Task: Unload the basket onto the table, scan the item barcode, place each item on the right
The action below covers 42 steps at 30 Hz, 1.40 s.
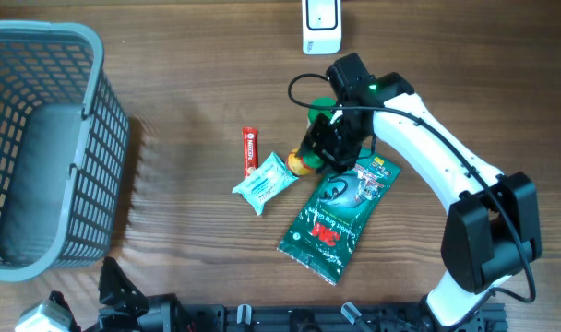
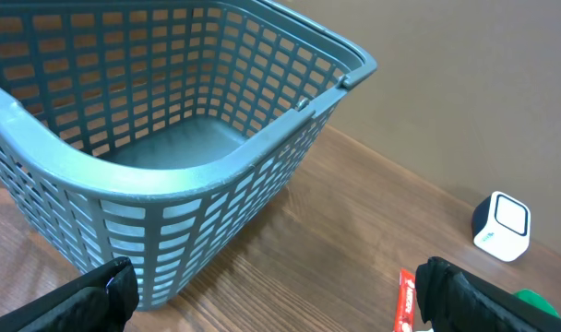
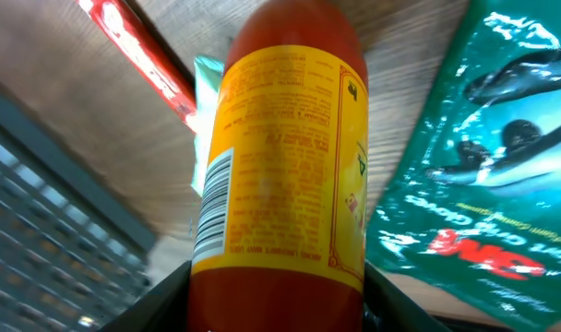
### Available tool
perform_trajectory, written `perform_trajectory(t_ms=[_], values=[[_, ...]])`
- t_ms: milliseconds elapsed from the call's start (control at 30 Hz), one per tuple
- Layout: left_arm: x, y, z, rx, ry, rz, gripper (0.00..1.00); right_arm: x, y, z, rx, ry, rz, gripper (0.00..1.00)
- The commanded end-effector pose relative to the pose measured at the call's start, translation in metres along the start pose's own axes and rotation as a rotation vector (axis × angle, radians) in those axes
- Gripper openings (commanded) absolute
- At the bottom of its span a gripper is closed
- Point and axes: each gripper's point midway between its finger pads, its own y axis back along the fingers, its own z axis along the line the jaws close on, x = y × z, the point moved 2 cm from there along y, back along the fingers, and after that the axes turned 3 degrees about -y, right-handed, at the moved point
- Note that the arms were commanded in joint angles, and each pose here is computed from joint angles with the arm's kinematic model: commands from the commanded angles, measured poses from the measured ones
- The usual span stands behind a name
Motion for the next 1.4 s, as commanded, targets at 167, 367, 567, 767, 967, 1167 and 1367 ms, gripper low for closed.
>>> perform_trajectory(t_ms=[167,367,567,767,967,1167,1367], values=[[-0.001,0.001,-0.002,0.013,0.006,-0.003,1.0,-0.014,0.026,-0.016,0.222,0.415,-0.097,0.53],[-0.001,0.001,-0.002,0.013,0.006,-0.003,1.0,-0.024,0.031,-0.02,0.305,0.727,-0.118,0.59],[-0.001,0.001,-0.002,0.014,0.006,-0.003,1.0,-0.032,0.029,-0.012,0.341,0.785,-0.189,0.84],[-0.001,0.001,-0.002,0.013,0.006,-0.003,1.0,-0.006,0.011,0.01,0.311,0.893,-0.167,0.85],[-0.001,0.001,-0.002,0.013,0.006,-0.003,1.0,-0.001,0.02,0.039,0.284,0.932,-0.255,0.92],[-0.001,0.001,-0.002,0.013,0.006,-0.003,1.0,0.007,0.068,0.077,0.194,0.813,-0.377,0.99],[-0.001,0.001,-0.002,0.013,0.006,-0.003,1.0,0.009,0.099,0.06,0.253,0.461,-0.468,0.99]])
